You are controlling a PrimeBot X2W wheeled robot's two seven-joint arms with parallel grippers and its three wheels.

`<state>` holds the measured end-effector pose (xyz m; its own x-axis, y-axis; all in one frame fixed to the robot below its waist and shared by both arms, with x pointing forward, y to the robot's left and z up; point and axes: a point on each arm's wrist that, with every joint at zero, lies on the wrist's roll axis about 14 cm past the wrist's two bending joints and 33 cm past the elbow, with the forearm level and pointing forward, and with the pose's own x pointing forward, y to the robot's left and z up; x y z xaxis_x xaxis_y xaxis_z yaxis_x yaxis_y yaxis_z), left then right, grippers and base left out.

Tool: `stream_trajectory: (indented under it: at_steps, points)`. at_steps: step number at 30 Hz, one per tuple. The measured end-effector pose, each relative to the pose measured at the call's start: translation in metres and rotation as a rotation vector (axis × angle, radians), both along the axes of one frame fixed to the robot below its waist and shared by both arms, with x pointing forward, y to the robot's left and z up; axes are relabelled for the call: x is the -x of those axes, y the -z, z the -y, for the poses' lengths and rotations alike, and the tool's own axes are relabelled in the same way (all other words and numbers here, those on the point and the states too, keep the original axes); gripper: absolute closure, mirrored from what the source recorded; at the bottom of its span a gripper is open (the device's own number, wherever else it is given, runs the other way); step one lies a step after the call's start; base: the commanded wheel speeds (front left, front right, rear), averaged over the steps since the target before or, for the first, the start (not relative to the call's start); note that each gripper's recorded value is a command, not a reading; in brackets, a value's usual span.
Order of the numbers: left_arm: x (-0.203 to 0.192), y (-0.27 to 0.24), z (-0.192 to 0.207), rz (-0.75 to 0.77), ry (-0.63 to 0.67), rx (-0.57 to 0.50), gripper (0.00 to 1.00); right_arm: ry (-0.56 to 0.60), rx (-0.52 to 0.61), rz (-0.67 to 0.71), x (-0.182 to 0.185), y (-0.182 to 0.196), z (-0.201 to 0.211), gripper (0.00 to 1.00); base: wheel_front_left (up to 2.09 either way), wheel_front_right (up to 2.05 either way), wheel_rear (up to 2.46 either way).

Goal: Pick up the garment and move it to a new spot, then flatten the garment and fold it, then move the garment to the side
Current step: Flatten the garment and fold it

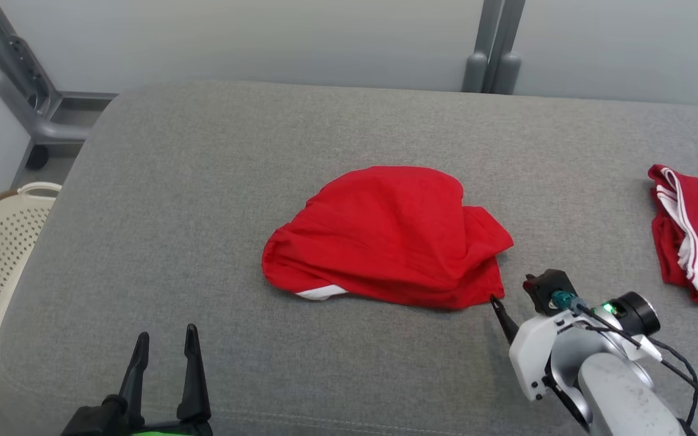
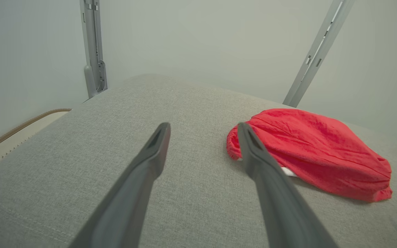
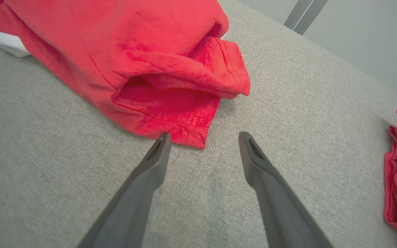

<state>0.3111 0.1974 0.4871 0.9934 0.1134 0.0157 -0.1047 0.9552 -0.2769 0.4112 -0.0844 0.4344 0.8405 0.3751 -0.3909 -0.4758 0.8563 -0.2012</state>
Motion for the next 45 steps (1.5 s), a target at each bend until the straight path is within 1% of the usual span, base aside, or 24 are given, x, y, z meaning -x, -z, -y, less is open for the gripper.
stream_trajectory:
  at_steps: [3, 7, 12, 13, 14, 16, 19, 22, 26, 31, 34, 36, 39, 43, 45]
  points:
    - [-0.003, 0.001, -0.003, -0.006, -0.011, 0.001, 0.00, -0.036, 0.044, -0.020, -0.012, 0.009, -0.005, 0.00, 0.00, 0.00, 0.00]
    - [-0.004, 0.007, -0.006, -0.028, -0.022, 0.007, 0.00, -0.095, 0.091, -0.077, -0.016, 0.030, -0.018, 0.00, 0.00, 0.00, 0.00]
    - [-0.005, 0.012, -0.012, -0.044, -0.044, 0.017, 0.00, -0.160, 0.099, -0.126, -0.016, 0.048, -0.035, 0.01, 0.00, 0.00, 0.00]
    - [-0.005, 0.012, -0.013, -0.047, -0.051, 0.019, 0.00, -0.165, 0.097, -0.135, -0.017, 0.051, -0.038, 0.25, 0.00, 0.00, 0.00]
    - [-0.004, 0.014, -0.015, -0.055, -0.060, 0.019, 0.00, -0.173, 0.091, -0.146, -0.018, 0.055, -0.041, 1.00, 0.00, 0.00, 0.00]
    - [-0.004, 0.015, -0.016, -0.057, -0.063, 0.019, 0.00, -0.177, 0.082, -0.146, -0.018, 0.055, -0.044, 1.00, 0.00, 0.00, 0.00]
    - [-0.003, 0.015, -0.018, -0.057, -0.071, 0.018, 0.00, -0.170, 0.031, -0.131, -0.020, 0.049, -0.049, 1.00, 0.00, 0.00, 0.00]
    - [-0.002, 0.013, -0.018, -0.051, -0.071, 0.018, 0.00, -0.155, -0.023, -0.094, -0.024, 0.034, -0.050, 1.00, 0.00, 0.00, 0.00]
    - [-0.001, 0.010, -0.018, -0.041, -0.072, 0.017, 0.00, -0.142, -0.093, -0.073, -0.018, 0.017, -0.050, 1.00, 0.00, 0.00, 0.00]
    - [-0.001, 0.009, -0.016, -0.034, -0.064, 0.017, 0.00, -0.113, -0.137, -0.061, -0.009, -0.010, -0.035, 1.00, 0.00, 0.00, 0.00]
    - [0.000, 0.009, -0.015, -0.033, -0.060, 0.018, 0.00, -0.086, -0.166, -0.052, -0.002, -0.030, -0.023, 1.00, 0.00, 0.00, 0.00]
    - [0.000, 0.008, -0.014, -0.031, -0.056, 0.018, 0.00, -0.067, -0.215, -0.029, 0.000, -0.049, -0.019, 1.00, 0.00, 0.00, 0.00]
    - [-0.002, 0.008, -0.012, -0.028, -0.048, 0.017, 0.00, -0.053, -0.245, 0.022, 0.000, -0.078, -0.012, 1.00, 0.00, 0.00, 0.00]
    - [-0.002, 0.008, -0.011, -0.027, -0.038, 0.014, 0.00, -0.056, -0.307, 0.081, -0.001, -0.113, -0.013, 1.00, 0.00, 0.00, 0.00]
    - [-0.001, 0.008, -0.011, -0.026, -0.038, 0.013, 0.00, -0.055, -0.314, 0.102, -0.004, -0.125, -0.011, 1.00, 0.00, 0.00, 0.00]
